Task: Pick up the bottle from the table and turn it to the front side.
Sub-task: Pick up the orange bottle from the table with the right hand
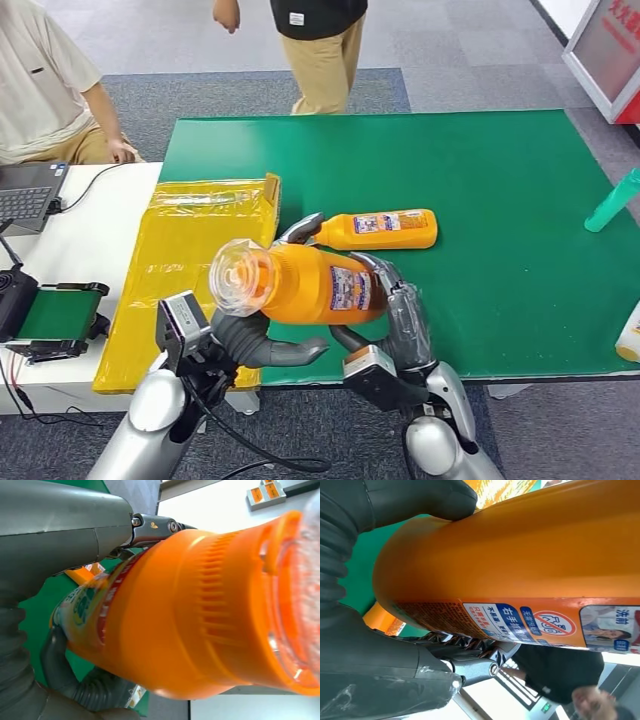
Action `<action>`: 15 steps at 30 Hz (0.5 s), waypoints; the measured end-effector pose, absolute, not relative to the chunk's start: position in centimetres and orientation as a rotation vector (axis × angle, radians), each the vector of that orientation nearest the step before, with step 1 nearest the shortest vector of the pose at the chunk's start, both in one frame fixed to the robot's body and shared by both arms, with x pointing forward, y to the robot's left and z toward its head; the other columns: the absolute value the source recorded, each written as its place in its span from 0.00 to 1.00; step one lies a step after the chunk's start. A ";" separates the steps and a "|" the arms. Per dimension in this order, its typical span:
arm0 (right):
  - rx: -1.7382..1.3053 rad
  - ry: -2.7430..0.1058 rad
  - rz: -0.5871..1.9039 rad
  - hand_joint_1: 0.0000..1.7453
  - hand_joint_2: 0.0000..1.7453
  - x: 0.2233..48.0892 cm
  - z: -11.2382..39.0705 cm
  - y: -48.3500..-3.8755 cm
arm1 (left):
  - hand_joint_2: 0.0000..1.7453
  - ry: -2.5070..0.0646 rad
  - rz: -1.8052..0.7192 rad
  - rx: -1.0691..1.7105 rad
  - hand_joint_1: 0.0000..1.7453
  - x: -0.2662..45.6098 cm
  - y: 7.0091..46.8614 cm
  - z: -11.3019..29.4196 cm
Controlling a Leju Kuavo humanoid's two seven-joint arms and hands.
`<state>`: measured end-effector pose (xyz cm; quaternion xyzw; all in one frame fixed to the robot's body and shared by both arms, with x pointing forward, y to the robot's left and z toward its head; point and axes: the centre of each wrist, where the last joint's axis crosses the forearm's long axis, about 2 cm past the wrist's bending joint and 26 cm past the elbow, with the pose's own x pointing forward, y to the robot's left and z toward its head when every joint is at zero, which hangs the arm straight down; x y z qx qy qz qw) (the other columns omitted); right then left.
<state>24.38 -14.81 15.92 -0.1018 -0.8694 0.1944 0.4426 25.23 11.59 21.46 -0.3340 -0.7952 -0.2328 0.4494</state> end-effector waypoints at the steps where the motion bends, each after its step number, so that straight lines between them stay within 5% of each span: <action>1: -0.259 -2.157 0.487 0.92 1.00 24.3 15.9 -14.8 | 1.00 -1.966 -0.578 -0.827 0.00 25.2 11.6 21.5; 6: -0.279 -2.160 0.500 0.91 1.00 24.1 15.7 -14.9 | 1.00 -1.963 -0.586 -0.827 0.01 25.2 11.5 21.5; 7: -0.283 -2.161 0.502 0.90 1.00 24.1 15.7 -14.9 | 1.00 -1.962 -0.589 -0.827 0.12 25.2 11.5 21.5; 10: -0.289 -2.162 0.505 0.89 1.00 24.0 15.7 -15.0 | 1.00 -1.961 -0.598 -0.828 0.87 25.1 11.5 21.5; 11: -0.291 -2.162 0.506 0.88 1.00 23.9 15.7 -15.0 | 1.00 -1.960 -0.600 -0.829 1.00 25.1 11.4 21.4; 15: -0.296 -2.162 0.510 0.69 1.00 23.7 15.6 -15.1 | 1.00 -1.958 -0.606 -0.831 1.00 25.1 11.4 21.4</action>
